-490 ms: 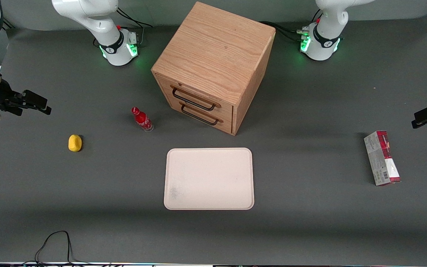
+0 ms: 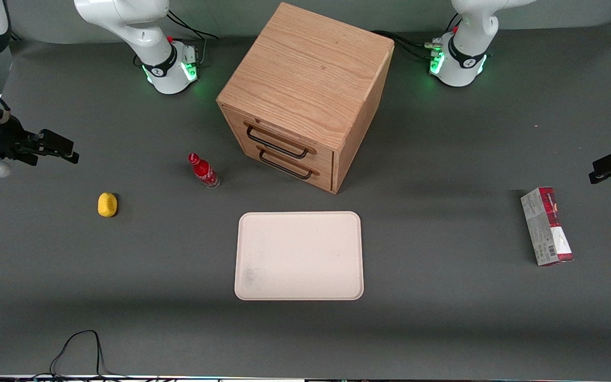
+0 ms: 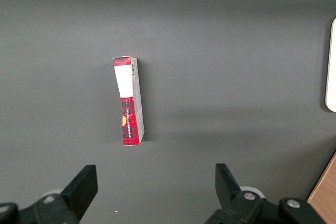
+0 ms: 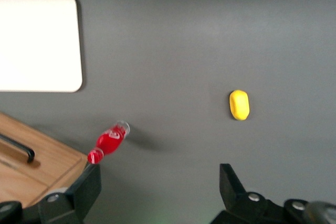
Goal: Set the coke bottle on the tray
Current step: 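Move the open right gripper toward the red Coca-Cola bottle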
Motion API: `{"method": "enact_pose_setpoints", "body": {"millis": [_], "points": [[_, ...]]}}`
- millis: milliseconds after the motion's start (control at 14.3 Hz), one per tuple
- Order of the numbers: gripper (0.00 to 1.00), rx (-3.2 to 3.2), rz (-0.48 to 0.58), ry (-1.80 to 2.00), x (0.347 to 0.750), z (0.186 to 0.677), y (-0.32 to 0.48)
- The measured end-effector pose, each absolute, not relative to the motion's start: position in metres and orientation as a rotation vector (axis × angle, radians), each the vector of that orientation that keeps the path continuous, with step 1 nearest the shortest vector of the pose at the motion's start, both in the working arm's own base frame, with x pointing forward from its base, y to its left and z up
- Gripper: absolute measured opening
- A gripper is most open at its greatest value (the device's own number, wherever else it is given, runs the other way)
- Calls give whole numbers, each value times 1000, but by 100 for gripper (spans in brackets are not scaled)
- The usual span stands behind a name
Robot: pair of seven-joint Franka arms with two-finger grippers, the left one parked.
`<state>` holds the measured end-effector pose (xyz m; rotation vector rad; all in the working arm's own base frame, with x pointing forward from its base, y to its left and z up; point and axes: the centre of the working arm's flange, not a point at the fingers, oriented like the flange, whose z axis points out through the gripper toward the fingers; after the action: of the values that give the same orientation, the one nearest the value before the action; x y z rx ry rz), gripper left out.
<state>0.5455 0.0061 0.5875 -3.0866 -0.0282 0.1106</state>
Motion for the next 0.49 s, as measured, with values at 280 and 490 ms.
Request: {"method": "enact_pose_setpoints", "body": {"millis": [280,490], "points": [[100,-3059,395,-159,523,547,47],[100,-3052,415,-94,519,509,74]]}}
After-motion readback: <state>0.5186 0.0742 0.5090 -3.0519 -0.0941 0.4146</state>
